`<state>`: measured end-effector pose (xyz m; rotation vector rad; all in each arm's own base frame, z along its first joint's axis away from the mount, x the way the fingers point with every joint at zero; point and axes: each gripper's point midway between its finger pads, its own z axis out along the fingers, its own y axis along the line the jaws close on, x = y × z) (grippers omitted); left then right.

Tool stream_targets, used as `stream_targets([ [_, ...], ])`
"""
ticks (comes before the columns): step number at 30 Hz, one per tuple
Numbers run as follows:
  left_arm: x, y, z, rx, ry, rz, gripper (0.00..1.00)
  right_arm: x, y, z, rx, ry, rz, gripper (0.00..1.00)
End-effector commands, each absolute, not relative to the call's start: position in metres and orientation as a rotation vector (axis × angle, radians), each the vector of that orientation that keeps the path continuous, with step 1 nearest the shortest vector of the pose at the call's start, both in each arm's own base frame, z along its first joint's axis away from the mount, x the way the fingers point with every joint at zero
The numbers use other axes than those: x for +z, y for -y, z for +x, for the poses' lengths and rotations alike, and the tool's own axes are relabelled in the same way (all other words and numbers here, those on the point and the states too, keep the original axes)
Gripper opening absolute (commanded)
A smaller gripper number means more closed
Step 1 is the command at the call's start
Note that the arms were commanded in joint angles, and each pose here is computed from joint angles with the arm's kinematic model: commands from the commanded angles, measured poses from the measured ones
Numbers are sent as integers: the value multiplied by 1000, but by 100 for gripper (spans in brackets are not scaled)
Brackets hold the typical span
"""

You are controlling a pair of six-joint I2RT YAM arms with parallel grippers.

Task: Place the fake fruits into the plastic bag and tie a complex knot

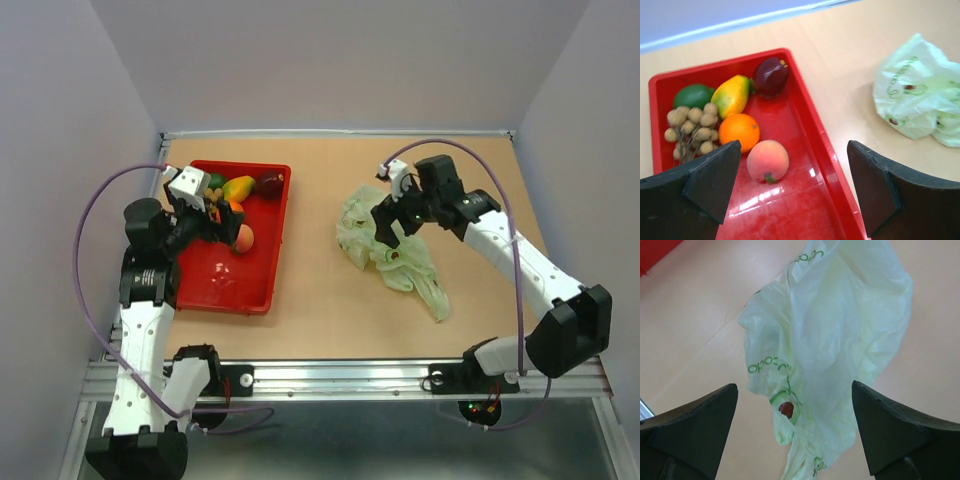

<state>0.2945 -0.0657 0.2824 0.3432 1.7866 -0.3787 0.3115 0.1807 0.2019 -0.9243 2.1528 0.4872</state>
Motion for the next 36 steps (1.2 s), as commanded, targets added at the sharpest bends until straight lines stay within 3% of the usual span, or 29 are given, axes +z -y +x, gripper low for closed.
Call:
stream_targets([
  [1,311,90,282,-435,-1592,541,99,213,-193,351,282,-2078,-859,100],
  [5,301,98,276,-470,-1586,616,99,182,-200,372,195,-2171,-827,100],
  [7,298,103,272,-470,-1564,675,99,168,-208,377,221,-2212,-820,74],
  [8,292,106,268,-469,-1548,723,99,169,-215,379,257,-2211,-820,47],
  [11,275,114,260,-477,-1535,811,99,189,-231,375,381,-2183,-779,8],
  [12,273,118,257,-471,-1518,849,99,199,-238,372,439,-2163,-778,1],
  [18,250,132,251,-443,-1504,997,99,296,-266,354,797,-1970,-704,1],
  [25,259,145,270,-479,-1487,899,99,330,-241,367,1187,-1950,-377,0],
  [36,299,232,252,-1089,-1473,705,99,362,-236,355,1465,-1784,-310,0],
])
